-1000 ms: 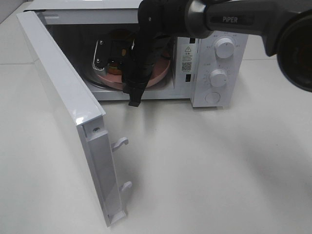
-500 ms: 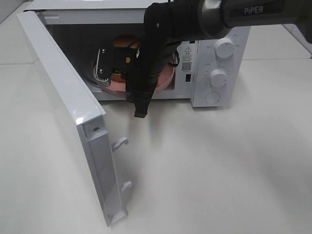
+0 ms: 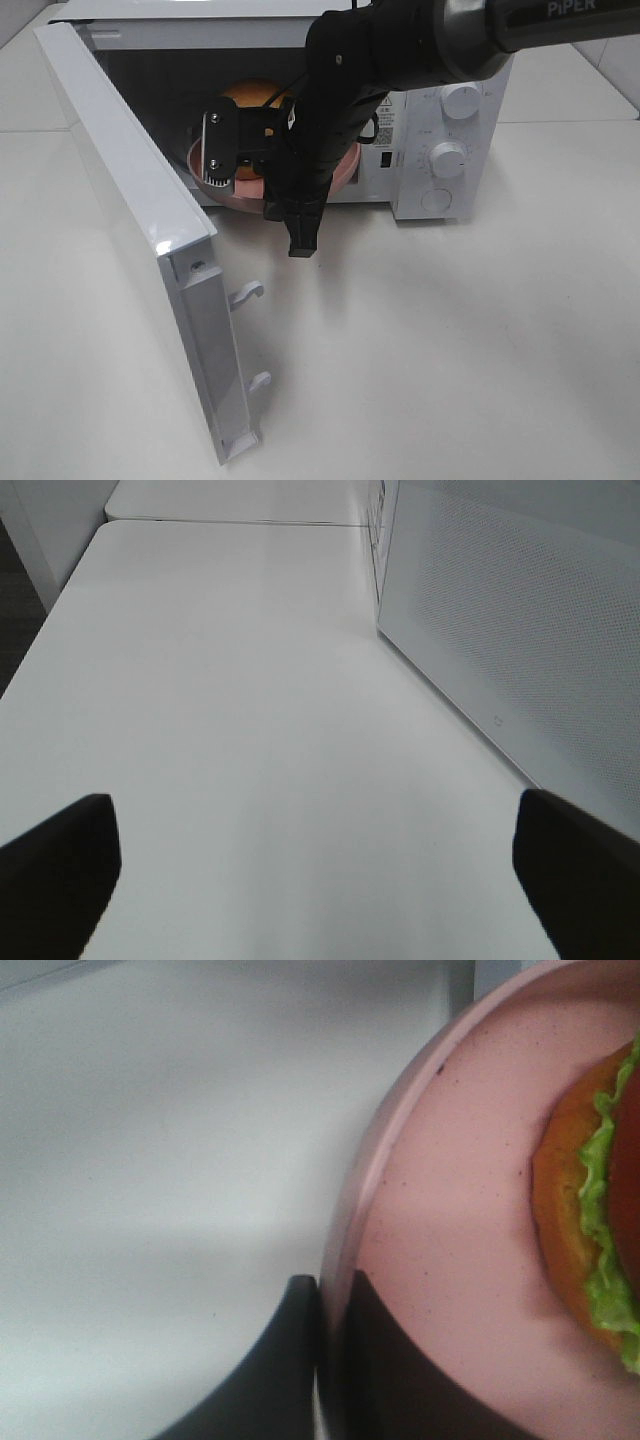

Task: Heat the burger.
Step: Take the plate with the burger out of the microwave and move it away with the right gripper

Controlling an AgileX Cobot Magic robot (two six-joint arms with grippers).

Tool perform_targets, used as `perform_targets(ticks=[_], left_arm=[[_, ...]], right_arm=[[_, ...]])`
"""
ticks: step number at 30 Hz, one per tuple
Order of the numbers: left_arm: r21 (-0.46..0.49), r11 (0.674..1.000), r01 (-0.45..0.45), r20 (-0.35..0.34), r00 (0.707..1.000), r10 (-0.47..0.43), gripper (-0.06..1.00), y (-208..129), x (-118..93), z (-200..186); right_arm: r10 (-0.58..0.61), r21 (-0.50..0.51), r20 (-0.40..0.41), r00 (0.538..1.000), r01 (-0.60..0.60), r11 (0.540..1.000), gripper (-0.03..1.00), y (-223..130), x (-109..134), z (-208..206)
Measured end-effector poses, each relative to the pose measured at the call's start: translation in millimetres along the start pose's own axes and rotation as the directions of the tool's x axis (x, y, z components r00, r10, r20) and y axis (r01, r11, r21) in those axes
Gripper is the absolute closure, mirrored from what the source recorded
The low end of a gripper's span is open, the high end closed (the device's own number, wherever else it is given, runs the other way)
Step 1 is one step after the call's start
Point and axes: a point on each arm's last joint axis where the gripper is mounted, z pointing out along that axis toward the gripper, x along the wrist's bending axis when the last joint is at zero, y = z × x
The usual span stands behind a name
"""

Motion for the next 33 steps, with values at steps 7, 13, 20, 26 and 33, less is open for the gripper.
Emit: perform_targets(ticks=[7, 13, 20, 26, 33], left_arm=[[0.000, 1.000, 0.000, 0.000, 1.000, 0.000, -0.04, 0, 0, 0], [0.000, 1.000, 0.000, 0.000, 1.000, 0.000, -0.04, 0, 0, 0], [0.000, 1.000, 0.000, 0.000, 1.000, 0.000, -0.04, 0, 0, 0], [0.000, 1.000, 0.000, 0.000, 1.000, 0.000, -0.04, 0, 0, 0], [0.000, 1.000, 0.000, 0.000, 1.000, 0.000, -0.04, 0, 0, 0]], right_arm=[[-0.028, -0.032, 0.057, 0.998, 0.030, 0.999, 0.92, -3, 6, -15], [-0.051, -0.039, 0.073, 0.996, 0.054, 0.998, 0.92, -4, 10, -22], [-0.094, -0.052, 0.111, 0.989, 0.100, 0.994, 0.92, -8, 20, -29], [-0.151, -0.058, 0.146, 0.978, 0.161, 0.985, 0.92, -14, 31, -36], [-0.203, -0.051, 0.151, 0.968, 0.213, 0.976, 0.92, -20, 41, -42]])
